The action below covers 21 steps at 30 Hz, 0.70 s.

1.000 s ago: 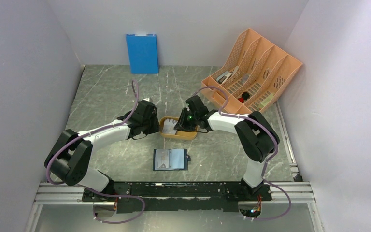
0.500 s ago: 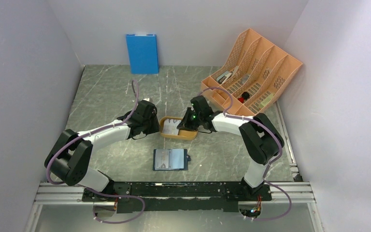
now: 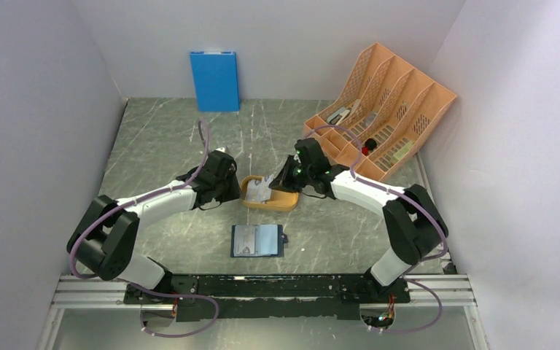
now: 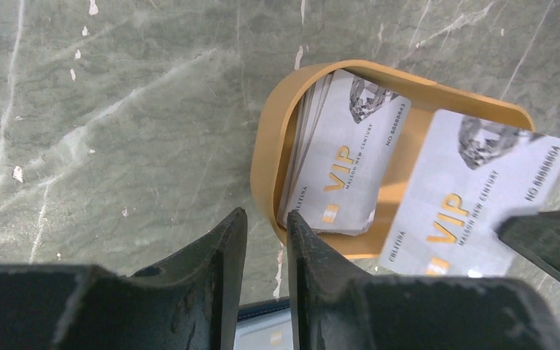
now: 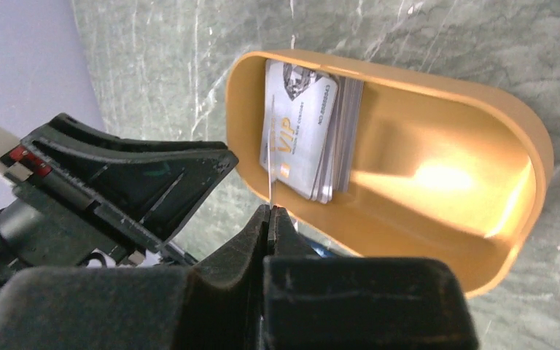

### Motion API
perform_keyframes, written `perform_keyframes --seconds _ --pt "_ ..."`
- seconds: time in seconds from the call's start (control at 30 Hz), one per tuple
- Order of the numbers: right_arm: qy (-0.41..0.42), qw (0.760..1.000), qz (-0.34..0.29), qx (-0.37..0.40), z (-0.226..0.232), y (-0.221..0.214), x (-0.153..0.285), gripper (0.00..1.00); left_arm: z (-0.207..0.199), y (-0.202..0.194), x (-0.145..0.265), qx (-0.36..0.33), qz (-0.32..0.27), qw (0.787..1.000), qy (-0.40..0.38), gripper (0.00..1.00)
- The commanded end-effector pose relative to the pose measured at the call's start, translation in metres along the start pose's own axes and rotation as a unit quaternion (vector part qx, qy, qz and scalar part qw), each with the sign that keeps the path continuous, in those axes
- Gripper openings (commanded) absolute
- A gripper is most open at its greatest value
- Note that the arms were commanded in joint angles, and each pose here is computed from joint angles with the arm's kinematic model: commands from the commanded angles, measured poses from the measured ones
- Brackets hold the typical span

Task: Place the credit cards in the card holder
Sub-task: Pick up the credit card from the storage box.

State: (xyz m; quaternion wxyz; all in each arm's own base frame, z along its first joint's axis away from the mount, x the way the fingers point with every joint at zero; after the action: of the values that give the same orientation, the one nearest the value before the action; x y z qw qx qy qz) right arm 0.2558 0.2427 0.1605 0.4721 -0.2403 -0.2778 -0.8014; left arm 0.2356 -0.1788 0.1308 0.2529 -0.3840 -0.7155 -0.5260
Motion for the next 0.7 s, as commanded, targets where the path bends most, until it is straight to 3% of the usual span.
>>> perform_keyframes --seconds 0.0,0.33,0.53,0.67 --pt "0.0 1.0 0.006 -0.03 0.011 0.005 0.026 0.0 -0.007 0.02 0.014 -0.001 -0.031 1.0 -0.007 0.32" --pt "0.097 0.975 0.048 -0.192 0.03 0.011 0.088 0.0 -0.01 0.042 0.071 0.009 -0.099 0.995 -0.005 0.39" --pt "0.116 0.981 0.042 -0.147 0.047 0.011 0.116 0.0 -0.007 0.033 0.113 -0.028 -0.127 0.99 -0.062 0.51" --pt "0.06 0.997 -0.033 -0.031 0.034 0.009 0.137 0.0 -0.004 0.004 0.128 -0.069 -0.1 0.989 -0.086 0.64"
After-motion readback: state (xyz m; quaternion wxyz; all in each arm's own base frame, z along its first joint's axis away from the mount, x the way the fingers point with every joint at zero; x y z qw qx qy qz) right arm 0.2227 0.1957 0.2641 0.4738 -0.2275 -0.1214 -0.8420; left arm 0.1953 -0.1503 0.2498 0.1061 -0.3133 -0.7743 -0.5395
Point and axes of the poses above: each gripper's point midway between its finger pads, its own x axis back along the fingers, its own z axis along the line the jaws close on, y = z × x, the point moved 10 cm from there along x, back along the fingers, and after that the axes turned 8 degrees about -x, right-handed, at the moved point
